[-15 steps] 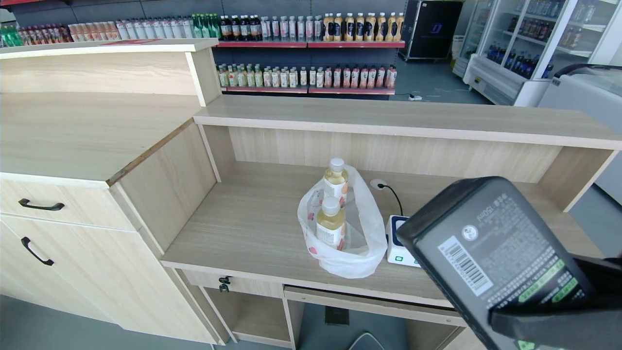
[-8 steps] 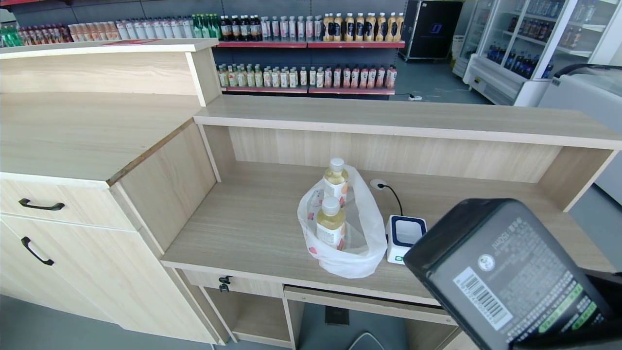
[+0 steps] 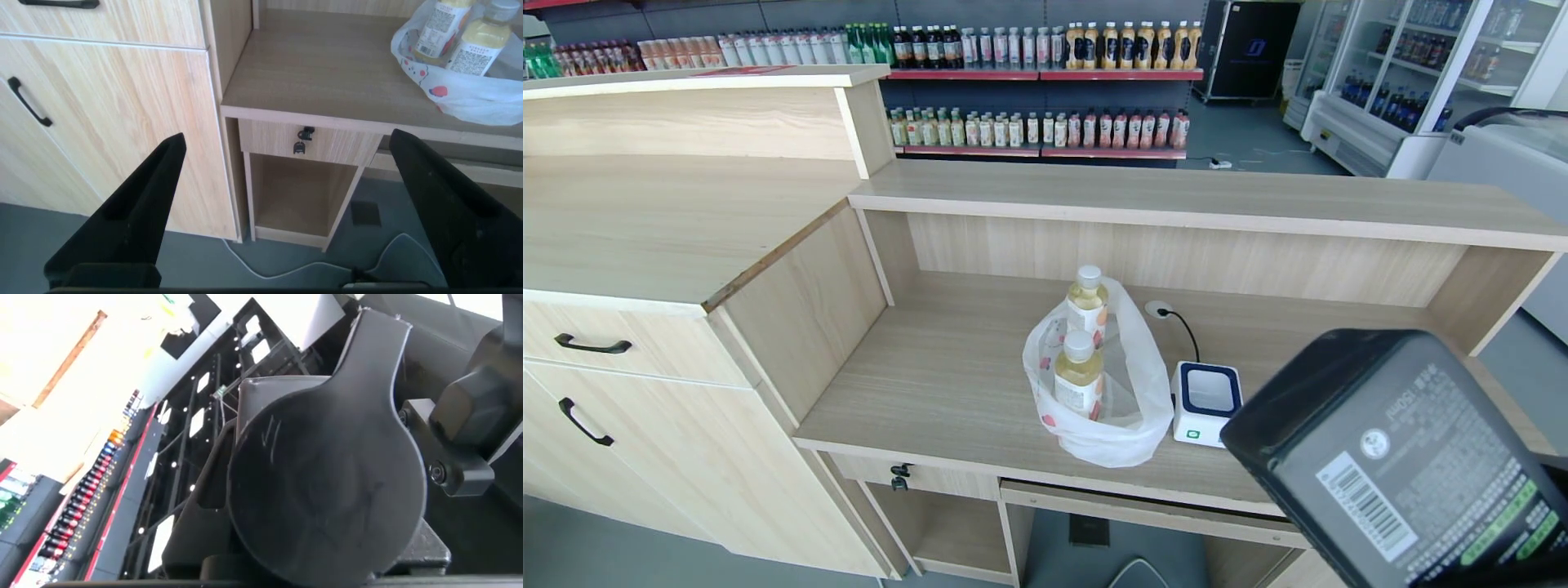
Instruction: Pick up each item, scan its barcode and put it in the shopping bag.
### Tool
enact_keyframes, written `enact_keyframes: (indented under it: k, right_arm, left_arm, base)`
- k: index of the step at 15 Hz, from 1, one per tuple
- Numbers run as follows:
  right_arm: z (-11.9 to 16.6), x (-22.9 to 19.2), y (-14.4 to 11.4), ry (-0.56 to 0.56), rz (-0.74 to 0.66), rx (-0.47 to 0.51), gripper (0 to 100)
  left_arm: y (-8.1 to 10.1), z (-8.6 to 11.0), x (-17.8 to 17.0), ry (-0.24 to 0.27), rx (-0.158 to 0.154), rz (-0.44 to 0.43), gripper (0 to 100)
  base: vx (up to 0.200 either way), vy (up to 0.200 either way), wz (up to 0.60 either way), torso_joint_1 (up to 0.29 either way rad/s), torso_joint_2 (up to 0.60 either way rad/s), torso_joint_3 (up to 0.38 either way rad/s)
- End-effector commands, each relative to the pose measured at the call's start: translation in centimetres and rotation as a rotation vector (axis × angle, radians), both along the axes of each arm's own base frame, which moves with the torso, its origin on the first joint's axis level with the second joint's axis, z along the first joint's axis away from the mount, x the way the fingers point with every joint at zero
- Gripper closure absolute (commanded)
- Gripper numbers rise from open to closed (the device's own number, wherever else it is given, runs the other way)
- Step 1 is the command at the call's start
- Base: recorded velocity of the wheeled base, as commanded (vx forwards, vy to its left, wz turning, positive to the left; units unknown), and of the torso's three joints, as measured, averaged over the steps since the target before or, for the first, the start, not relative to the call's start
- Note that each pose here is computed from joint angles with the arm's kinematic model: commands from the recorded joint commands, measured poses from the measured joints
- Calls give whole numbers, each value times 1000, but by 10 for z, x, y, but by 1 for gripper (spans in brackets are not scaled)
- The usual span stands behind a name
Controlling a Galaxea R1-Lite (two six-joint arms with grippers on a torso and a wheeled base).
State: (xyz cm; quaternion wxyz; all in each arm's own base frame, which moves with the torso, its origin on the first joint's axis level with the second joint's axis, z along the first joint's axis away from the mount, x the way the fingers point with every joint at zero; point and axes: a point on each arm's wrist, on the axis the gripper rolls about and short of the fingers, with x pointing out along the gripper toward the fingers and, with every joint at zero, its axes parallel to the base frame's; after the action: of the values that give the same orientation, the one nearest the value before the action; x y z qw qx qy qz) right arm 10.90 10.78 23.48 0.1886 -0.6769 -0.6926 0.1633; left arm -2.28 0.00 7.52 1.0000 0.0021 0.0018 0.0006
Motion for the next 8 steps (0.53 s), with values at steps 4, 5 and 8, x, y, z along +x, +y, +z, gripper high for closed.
enact_keyframes:
  k: [4, 5, 8]
  right_arm:
    - [0, 1, -1, -1, -8, 0, 100]
    - [0, 1, -2, -3, -8, 1, 100]
    - [6, 12, -9, 55, -86, 16, 100]
  left_arm:
    - [0, 0, 0, -1, 0, 0, 0]
    - [0, 0, 0, -1, -1, 0, 0]
    - [0, 0, 0, -1, 0, 0, 0]
  base:
    - [0, 0, 0, 0, 0, 0]
    - [0, 0, 0, 0, 0, 0]
    - [0, 0, 0, 0, 0, 0]
